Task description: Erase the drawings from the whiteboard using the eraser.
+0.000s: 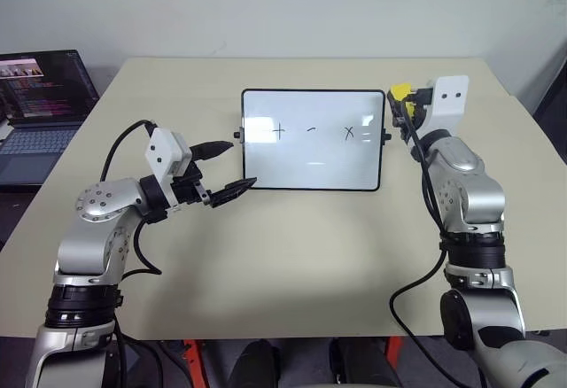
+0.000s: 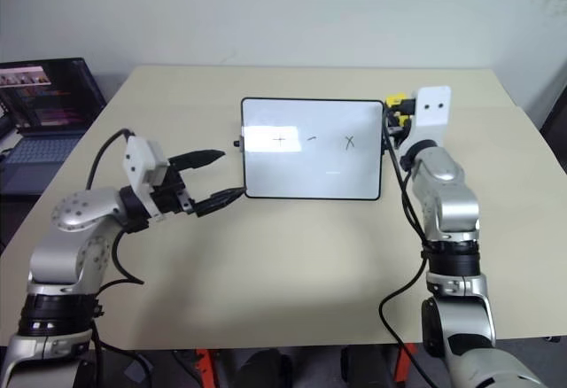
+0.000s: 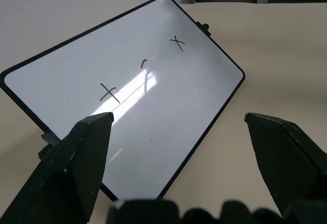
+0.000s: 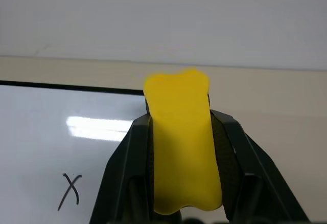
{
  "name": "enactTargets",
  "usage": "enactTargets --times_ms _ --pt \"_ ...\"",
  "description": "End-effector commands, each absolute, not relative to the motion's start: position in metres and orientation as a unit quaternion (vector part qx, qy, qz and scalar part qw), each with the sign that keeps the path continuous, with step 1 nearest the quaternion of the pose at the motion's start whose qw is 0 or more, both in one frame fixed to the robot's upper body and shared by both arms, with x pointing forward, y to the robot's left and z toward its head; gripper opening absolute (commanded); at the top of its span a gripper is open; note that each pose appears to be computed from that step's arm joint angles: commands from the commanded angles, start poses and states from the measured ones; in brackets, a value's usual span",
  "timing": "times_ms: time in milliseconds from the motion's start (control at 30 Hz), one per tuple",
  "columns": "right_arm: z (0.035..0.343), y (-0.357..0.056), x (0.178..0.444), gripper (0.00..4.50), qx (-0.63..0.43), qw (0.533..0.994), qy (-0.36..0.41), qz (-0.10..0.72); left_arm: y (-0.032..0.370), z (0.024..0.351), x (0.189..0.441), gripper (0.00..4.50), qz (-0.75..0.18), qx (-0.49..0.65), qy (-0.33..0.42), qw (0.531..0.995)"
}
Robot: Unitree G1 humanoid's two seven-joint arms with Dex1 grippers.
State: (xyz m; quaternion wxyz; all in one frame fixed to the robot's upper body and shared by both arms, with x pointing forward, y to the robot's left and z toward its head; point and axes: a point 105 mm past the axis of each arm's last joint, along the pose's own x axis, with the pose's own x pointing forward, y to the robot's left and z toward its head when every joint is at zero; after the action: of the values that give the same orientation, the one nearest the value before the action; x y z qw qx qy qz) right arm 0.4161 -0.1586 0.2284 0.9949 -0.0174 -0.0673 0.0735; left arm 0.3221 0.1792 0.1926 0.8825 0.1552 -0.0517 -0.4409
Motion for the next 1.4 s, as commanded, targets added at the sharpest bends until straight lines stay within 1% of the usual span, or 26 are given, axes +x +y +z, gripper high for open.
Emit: enactTargets --times_ms 33,400,800,1133,1400 --pt "0.251 -0.154 0.417 1.21 -0.023 0.991 -0.107 0.082 0.179 0.204 0.323 4.5 -0.442 0.172 -0.068 0.878" --pt "0.256 -0.142 0.425 1.21 -0.02 0.988 -0.118 0.096 0.179 0.205 0.323 4.5 -0.445 0.175 -0.067 0.876" --pt "0.253 -0.129 0.433 1.21 -0.025 0.986 -0.122 0.111 0.18 0.206 0.324 4.5 -0.444 0.18 -0.067 0.875" --pt "0.239 -0.123 0.437 1.21 -0.026 0.986 -0.112 0.122 0.181 0.208 0.324 4.5 -0.444 0.184 -0.068 0.874" --pt "0.218 -0.118 0.437 1.21 -0.03 0.987 -0.085 0.133 0.182 0.21 0.322 4.5 -0.443 0.187 -0.069 0.874"
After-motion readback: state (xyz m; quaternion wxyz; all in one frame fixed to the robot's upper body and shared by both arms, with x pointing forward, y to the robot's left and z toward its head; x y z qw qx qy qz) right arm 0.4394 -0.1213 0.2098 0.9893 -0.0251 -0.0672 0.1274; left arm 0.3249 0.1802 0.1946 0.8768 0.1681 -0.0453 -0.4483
